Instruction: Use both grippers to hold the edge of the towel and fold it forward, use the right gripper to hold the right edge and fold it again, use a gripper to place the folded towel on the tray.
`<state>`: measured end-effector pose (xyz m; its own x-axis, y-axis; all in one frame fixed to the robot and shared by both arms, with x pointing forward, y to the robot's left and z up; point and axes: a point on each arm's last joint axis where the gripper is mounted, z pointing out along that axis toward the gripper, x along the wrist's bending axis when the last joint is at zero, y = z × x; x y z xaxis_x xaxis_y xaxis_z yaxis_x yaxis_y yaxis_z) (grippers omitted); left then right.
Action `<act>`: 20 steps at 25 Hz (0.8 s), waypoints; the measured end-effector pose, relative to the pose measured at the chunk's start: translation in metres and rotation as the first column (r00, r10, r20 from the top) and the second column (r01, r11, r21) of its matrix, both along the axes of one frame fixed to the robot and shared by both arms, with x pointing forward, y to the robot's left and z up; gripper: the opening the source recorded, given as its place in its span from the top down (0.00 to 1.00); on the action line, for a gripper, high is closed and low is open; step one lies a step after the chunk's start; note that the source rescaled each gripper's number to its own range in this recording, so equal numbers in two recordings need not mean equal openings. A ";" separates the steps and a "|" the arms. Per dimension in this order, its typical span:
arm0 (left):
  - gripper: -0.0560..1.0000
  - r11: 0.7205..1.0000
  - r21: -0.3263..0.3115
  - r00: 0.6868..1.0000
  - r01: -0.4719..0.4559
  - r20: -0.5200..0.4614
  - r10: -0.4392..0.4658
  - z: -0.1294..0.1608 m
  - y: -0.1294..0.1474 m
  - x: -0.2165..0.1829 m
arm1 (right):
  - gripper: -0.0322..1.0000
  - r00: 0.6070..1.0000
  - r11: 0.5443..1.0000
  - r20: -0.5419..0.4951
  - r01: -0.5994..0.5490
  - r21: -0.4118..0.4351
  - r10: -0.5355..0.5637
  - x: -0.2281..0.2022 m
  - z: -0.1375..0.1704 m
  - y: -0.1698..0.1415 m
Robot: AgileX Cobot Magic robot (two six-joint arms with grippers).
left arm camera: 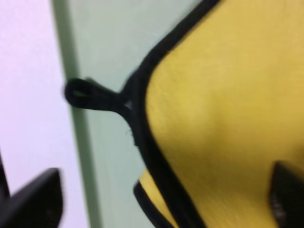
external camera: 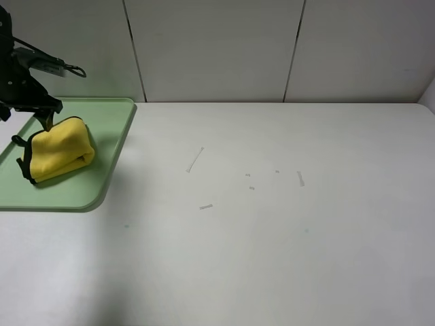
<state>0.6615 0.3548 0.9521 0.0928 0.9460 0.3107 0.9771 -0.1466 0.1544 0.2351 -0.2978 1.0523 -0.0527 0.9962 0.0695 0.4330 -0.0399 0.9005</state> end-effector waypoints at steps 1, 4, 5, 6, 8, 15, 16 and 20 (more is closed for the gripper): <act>0.07 1.000 0.003 1.000 0.002 0.005 -0.002 0.000 0.001 0.000 | 0.00 1.000 1.000 0.000 0.000 0.000 0.000 0.000 0.000 0.000; 0.02 1.000 0.002 1.000 0.007 0.018 -0.007 0.000 0.000 0.002 | 0.00 1.000 1.000 0.000 0.000 0.000 0.000 0.000 0.000 0.000; 0.01 1.000 0.002 1.000 0.007 0.019 -0.007 0.000 0.000 0.002 | 0.00 1.000 1.000 0.000 0.000 0.000 0.000 0.000 0.000 0.000; 0.01 1.000 0.002 1.000 0.007 0.019 -0.007 0.000 0.000 0.002 | 0.00 1.000 1.000 0.000 0.000 0.000 0.000 0.000 0.000 0.000; 0.01 1.000 -0.007 1.000 -0.003 0.020 0.003 0.000 0.000 0.002 | 0.00 1.000 1.000 0.000 0.000 0.000 0.000 0.000 0.000 0.000; 0.00 0.994 -0.085 0.998 -0.070 -0.010 0.069 0.022 -0.007 -0.012 | 0.00 1.000 1.000 0.000 0.000 0.000 0.000 0.000 0.000 0.000; 0.00 0.992 -0.100 0.997 -0.075 -0.003 0.075 0.032 -0.008 -0.015 | 0.00 1.000 1.000 0.000 0.000 0.000 0.000 0.000 0.000 0.000; 0.00 0.983 -0.156 0.993 -0.096 0.052 0.106 0.078 -0.014 -0.034 | 0.00 1.000 1.000 0.000 0.000 0.000 0.000 0.000 0.000 0.000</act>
